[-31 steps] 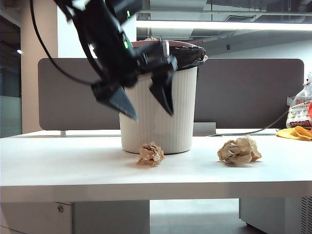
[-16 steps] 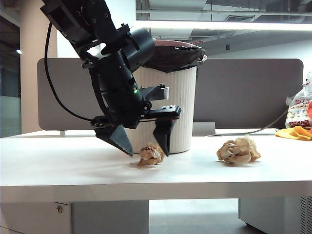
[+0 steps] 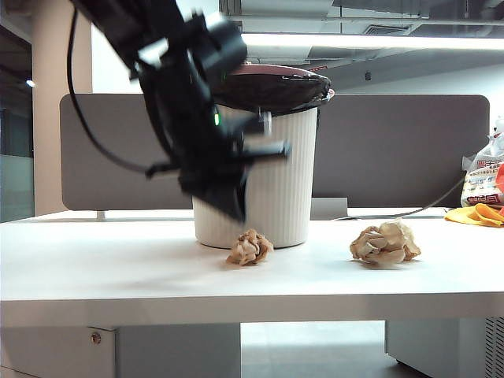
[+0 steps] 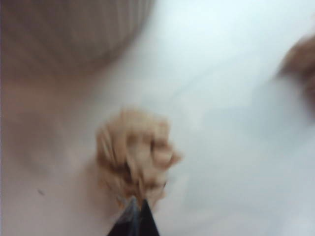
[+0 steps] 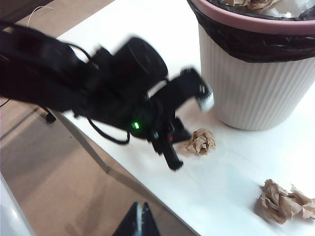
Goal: Pick up all the trash on the table and put it in the trash can.
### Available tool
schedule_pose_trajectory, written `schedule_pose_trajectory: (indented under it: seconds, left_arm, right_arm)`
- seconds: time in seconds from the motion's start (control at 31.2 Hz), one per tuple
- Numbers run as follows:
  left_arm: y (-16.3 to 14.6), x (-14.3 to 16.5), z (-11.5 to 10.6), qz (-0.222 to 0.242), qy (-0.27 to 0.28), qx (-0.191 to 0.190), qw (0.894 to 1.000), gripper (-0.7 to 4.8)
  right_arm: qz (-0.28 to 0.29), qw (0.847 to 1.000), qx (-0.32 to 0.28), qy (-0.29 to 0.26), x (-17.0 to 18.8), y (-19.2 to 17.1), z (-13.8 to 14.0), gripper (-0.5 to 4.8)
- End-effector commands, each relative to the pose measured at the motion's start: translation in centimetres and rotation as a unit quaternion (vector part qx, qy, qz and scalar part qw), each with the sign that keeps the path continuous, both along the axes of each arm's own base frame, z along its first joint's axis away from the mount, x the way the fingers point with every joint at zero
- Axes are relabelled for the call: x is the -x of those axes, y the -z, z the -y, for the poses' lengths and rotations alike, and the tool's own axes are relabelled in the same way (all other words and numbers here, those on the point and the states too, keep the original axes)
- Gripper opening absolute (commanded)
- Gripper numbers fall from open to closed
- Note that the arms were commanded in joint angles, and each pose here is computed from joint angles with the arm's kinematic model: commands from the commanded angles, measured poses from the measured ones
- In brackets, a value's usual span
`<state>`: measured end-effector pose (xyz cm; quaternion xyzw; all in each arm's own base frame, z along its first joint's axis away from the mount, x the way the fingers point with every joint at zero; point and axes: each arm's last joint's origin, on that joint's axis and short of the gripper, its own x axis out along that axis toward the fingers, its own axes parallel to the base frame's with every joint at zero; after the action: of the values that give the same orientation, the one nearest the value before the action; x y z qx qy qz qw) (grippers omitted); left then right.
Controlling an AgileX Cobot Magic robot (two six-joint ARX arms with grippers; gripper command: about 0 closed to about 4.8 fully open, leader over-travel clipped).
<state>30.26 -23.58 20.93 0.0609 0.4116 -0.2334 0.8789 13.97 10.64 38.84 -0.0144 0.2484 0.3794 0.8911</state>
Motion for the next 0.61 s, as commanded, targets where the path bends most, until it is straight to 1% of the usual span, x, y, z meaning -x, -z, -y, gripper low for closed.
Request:
schedule_pose_trajectory:
  seconds: [0.03, 0.13, 0.19, 0.22, 0.26, 0.32, 0.35, 0.45, 0.61]
  left_arm:
    - [-4.8, 0.7, -0.3, 0.051, 0.020, 0.061, 0.997, -0.06]
    - [-8.7, 1.8, -1.0, 0.091, 0.034, 0.101, 0.990, -0.06]
    - [-10.5, 2.4, -1.5, 0.115, 0.036, 0.117, 0.986, -0.04]
    - [-11.0, 2.7, -1.7, 0.119, 0.036, 0.120, 0.985, 0.11]
    - [-11.1, 2.8, -1.8, 0.120, 0.036, 0.121, 0.985, 0.68]
    - [-10.9, 2.9, -2.0, 0.105, 0.035, 0.110, 0.988, 3.52]
    - [-10.5, 2.9, -2.1, 0.094, 0.034, 0.101, 0.990, 4.79]
    - [-9.1, 2.7, -1.7, 0.067, 0.027, 0.073, 0.995, 4.79]
    - [-6.5, 1.6, -0.7, 0.039, 0.024, 0.056, 0.997, 4.79]
  right_arm:
    - [0.019, 1.000, -0.009, -0.001, 0.1, -0.5, 0.1, -0.08]
    - [0.027, 1.000, -0.015, 0.001, 0.1, -0.7, 0.1, -0.08]
    - [0.031, 0.999, -0.018, 0.001, 0.1, -0.8, 0.1, -0.08]
    - [0.031, 0.999, -0.018, 0.001, 0.1, -0.8, 0.1, -0.08]
    - [0.032, 0.999, -0.019, 0.000, 0.1, -0.8, 0.1, -0.08]
    - [0.035, 0.999, -0.021, 0.000, 0.1, -0.9, 0.1, -0.08]
    - [0.037, 0.999, -0.022, 0.000, 0.1, -1.0, 0.1, -0.08]
    - [0.042, 0.999, -0.026, 0.000, 0.0, -1.1, 0.1, -0.08]
    - [0.049, 0.998, -0.030, 0.000, 0.0, -1.2, 0.0, -0.08]
